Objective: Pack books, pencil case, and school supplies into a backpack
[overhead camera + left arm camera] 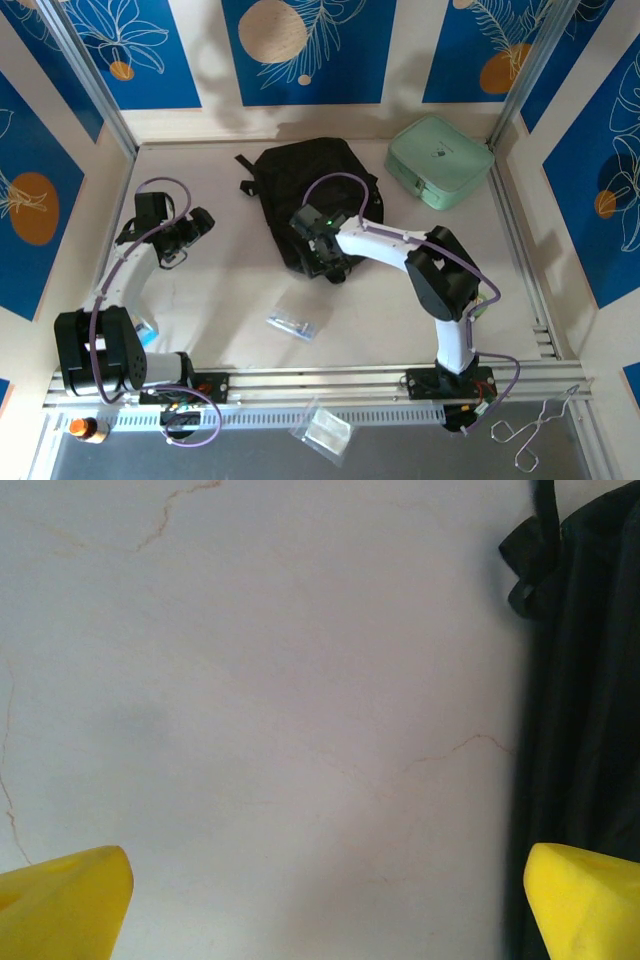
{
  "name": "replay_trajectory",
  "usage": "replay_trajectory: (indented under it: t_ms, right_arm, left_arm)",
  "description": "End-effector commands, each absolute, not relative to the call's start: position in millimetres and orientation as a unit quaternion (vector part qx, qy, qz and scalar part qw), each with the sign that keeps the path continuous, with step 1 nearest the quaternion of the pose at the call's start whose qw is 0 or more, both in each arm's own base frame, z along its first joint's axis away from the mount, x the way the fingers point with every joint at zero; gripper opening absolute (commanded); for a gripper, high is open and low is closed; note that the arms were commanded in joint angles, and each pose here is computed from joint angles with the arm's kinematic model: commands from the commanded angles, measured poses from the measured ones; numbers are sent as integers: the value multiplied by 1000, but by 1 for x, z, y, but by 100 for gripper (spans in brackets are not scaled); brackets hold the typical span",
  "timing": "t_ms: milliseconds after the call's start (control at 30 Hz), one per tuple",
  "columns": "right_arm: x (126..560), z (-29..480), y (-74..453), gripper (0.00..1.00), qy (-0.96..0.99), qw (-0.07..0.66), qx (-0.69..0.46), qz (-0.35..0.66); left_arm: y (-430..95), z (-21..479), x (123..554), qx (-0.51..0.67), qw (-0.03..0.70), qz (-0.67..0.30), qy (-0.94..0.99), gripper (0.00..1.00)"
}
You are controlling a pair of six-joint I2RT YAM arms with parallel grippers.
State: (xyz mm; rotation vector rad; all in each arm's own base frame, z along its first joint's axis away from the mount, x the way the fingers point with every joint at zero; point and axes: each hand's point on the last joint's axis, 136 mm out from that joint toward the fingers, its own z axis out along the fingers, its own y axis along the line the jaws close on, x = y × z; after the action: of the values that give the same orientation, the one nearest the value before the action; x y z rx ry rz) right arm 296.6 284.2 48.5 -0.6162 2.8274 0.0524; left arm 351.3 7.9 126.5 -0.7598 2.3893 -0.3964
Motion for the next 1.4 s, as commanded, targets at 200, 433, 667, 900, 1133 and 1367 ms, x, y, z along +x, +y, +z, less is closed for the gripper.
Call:
replay_trajectory:
  t_ms: [200,433,667,900,1133,1367]
  right_arm:
    - [228,98,328,71,931,143,-329,71]
    - [166,57,354,74,913,55,-395,87]
    - [142,35,360,74,897,16,-433,89]
    - [140,17,353,71,895,0,-443,58]
    - [145,8,348,57,897,2,-441,33]
    - [163,22,348,47,907,37,-417,44]
  left_arm:
    - [4,132,349,-279,302,-170,896,100]
    - [0,128,351,-281,300,-185,892,100]
    - [0,127,350,-278,298,-180,895,100]
    - [0,123,349,-279,294,-181,896,100]
    - [-2,123,351,-279,292,-185,896,100]
    - [-18,123,357,-247,279,-225,900,100]
